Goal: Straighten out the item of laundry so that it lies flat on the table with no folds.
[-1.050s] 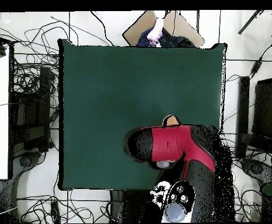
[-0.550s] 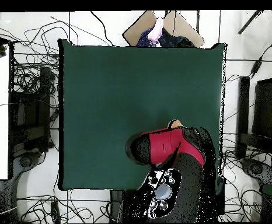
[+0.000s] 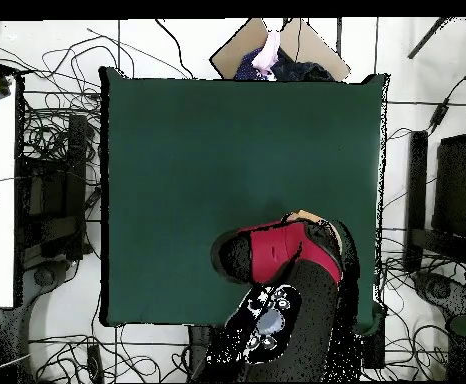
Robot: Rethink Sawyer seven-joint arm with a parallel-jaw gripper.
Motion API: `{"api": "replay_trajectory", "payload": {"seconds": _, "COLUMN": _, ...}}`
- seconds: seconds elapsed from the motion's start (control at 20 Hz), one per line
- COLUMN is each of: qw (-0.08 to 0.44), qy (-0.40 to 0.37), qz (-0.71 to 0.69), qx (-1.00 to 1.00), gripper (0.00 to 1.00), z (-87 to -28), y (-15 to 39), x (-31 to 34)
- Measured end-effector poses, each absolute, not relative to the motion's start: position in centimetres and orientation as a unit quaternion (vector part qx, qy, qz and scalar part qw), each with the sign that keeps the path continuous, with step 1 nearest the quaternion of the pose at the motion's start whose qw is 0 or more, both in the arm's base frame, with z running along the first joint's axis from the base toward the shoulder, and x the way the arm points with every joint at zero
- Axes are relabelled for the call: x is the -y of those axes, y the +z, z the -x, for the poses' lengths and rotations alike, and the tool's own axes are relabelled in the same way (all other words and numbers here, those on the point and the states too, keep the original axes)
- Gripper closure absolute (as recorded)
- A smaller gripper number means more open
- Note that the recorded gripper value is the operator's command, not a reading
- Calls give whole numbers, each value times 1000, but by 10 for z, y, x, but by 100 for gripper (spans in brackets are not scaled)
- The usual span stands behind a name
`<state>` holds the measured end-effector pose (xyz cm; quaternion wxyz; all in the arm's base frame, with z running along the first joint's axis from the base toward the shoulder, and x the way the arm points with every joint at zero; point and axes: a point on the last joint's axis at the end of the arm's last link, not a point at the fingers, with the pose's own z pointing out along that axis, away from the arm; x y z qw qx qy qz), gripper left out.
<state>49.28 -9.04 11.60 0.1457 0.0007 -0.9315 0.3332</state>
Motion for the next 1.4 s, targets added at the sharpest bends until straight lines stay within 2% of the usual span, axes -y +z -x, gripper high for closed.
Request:
{"api": "replay_trajectory", "payload": {"seconds": 1.15, "qw": 166, "qy": 253, "qz": 79, "qx": 950, "gripper": 100, "z": -475, "y": 105, "x": 28}}
{"api": "replay_trajectory", "payload": {"seconds": 1.2, "qw": 163, "qy": 252, "qz": 79, "qx": 951, "gripper": 0, "z": -476, "y": 104, "x": 28}}
{"api": "replay_trajectory", "payload": {"seconds": 1.4, "qw": 157, "qy": 251, "qz": 77, "qx": 952, "gripper": 0, "z": -477, "y": 104, "x": 28}}
